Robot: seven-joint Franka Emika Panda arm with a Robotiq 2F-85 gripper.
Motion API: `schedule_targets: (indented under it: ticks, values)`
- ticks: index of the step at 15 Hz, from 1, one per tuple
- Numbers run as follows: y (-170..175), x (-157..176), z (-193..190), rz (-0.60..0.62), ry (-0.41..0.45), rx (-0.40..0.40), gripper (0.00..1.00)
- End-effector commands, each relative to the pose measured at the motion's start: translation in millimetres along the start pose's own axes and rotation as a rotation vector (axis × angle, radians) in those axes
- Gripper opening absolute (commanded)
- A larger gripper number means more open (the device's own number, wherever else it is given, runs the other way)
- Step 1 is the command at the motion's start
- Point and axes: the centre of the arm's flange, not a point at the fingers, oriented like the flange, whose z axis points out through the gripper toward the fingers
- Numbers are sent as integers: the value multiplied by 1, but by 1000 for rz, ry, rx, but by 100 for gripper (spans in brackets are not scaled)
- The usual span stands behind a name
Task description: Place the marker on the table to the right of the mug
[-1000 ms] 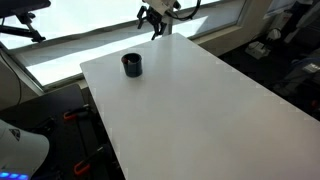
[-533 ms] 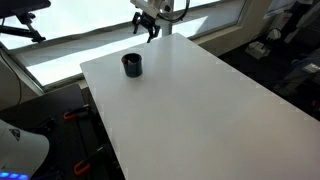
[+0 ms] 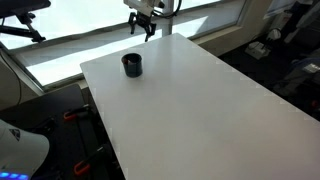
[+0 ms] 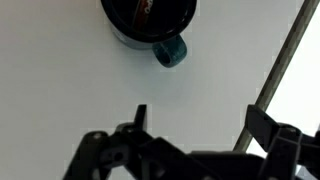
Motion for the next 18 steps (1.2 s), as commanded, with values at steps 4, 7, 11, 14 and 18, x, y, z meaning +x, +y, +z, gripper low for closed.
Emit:
schedule_targets:
  ticks: [4,7,11,14,18]
  values:
    - [-6,-11,0,2,9,-13,100]
    - [-17,-24,6,-5,11,-19,100]
    - [-41,-45,21,-38,33,-29,100]
    - [-57,-61,34,-58,53,-40,100]
    - [-69,-101,49,-58,73,-45,100]
